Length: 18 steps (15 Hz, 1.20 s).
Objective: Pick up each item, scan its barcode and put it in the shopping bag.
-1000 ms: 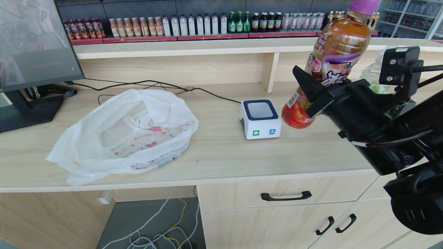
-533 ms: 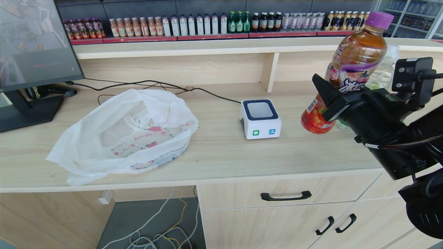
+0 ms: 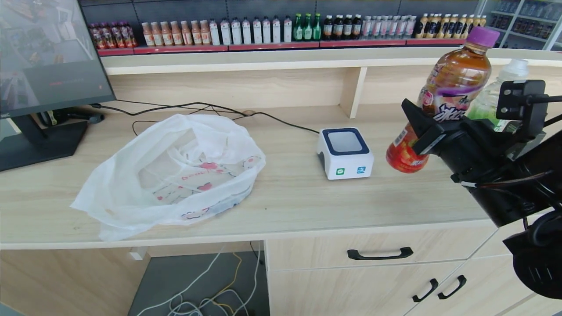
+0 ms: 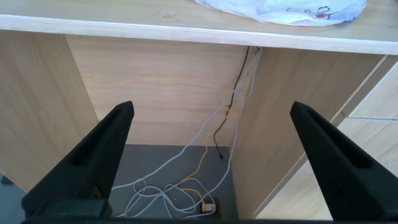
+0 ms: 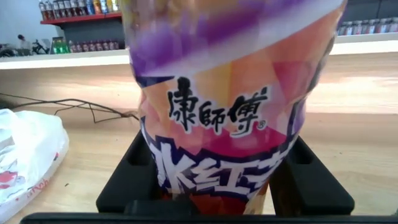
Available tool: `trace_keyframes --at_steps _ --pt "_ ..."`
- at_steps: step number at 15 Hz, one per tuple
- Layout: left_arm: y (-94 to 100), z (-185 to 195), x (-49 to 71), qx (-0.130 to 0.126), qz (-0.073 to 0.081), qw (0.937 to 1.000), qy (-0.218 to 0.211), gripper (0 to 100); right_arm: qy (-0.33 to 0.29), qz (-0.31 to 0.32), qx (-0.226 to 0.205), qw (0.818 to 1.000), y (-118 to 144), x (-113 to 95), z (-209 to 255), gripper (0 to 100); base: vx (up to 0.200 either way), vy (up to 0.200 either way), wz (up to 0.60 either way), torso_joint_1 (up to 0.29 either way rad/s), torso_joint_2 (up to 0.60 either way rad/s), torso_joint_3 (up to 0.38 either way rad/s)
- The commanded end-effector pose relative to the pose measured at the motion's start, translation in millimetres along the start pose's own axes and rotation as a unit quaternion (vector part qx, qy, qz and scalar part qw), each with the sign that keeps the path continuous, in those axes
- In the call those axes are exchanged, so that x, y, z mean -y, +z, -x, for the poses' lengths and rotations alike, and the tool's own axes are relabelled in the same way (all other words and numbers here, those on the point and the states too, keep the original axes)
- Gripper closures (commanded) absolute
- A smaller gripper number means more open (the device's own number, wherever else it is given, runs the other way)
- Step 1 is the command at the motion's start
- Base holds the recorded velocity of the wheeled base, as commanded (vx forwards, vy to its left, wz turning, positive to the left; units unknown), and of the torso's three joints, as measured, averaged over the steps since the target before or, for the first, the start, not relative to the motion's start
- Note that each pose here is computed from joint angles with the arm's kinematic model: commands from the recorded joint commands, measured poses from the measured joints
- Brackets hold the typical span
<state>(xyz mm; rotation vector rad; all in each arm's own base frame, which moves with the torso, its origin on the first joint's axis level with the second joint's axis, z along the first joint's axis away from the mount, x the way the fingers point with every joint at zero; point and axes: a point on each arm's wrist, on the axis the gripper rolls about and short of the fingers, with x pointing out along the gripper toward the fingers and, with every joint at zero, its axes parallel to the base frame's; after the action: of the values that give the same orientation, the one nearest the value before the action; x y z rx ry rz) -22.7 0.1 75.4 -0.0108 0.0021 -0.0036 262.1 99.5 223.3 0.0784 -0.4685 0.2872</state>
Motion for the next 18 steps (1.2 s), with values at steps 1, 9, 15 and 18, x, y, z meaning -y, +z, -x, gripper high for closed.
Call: trace_keyframes --at_steps 1,9,15,18 --pt "0.1 0 0.0 0.0 0.0 1.0 0.001 0 -0.001 0.0 0.002 1.0 0 0 -1 100 0.0 0.2 0.0 -0.002 0.01 -0.002" --pt "0.1 0 0.0 0.0 0.0 1.0 0.001 0 0.023 0.007 0.008 1.0 3 -13 -1 100 0.0 0.2 0.0 0.001 0.0 0.004" --pt "0.1 0 0.0 0.0 0.001 1.0 0.001 0 0.021 0.008 0.009 1.0 9 -11 6 100 0.0 0.2 0.0 0.002 0.0 0.005" --pt "0.1 0 0.0 0.0 0.0 1.0 0.001 0 0.022 0.013 0.015 1.0 11 -12 4 100 0.0 0.133 0.0 0.002 0.0 0.002"
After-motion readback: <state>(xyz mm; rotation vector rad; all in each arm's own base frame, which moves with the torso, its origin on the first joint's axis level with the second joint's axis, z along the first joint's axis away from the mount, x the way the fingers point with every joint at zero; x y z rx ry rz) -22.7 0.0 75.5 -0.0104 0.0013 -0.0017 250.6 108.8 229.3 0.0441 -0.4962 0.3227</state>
